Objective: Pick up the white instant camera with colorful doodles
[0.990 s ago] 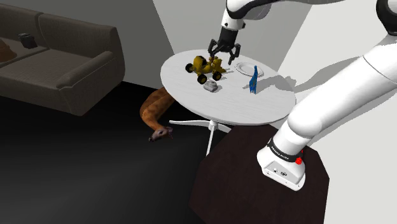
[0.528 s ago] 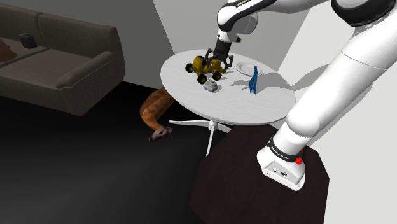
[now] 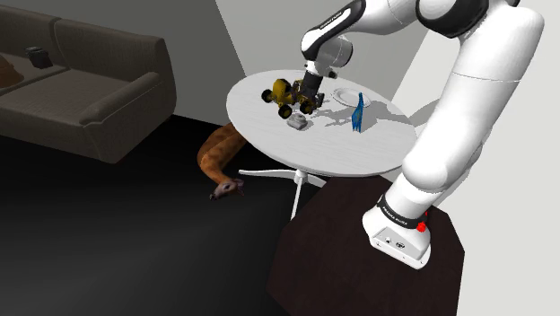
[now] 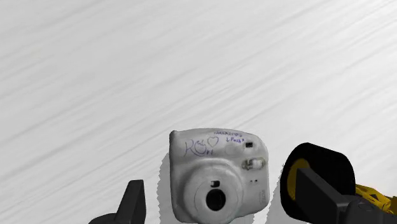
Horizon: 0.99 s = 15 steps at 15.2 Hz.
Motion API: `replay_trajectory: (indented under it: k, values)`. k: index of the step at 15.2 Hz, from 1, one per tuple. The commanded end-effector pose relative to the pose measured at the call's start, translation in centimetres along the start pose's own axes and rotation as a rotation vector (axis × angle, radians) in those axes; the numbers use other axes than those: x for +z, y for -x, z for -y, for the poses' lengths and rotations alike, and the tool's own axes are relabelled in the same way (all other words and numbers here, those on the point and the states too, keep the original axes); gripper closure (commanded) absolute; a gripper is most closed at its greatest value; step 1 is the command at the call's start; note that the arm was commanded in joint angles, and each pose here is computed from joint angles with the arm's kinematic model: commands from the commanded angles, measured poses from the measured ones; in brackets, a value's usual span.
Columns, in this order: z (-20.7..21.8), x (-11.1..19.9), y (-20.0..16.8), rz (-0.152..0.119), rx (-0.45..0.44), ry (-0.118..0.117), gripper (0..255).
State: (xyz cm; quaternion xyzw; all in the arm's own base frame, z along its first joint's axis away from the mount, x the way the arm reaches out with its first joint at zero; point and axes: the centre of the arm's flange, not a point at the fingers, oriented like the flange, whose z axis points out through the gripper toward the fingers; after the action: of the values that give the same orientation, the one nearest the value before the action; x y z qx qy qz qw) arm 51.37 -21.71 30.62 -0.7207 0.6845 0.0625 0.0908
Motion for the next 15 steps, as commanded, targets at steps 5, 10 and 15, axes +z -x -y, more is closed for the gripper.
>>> replay_trajectory:
  k: [5,10,15]
  values:
    - [-0.1,3.1,-1.3,0.004,0.029,-0.005,0]
    - [-0.2,4.5,-1.6,0.004,0.029,-0.005,255]
    - [-0.2,4.4,-1.6,0.004,0.029,-0.004,255]
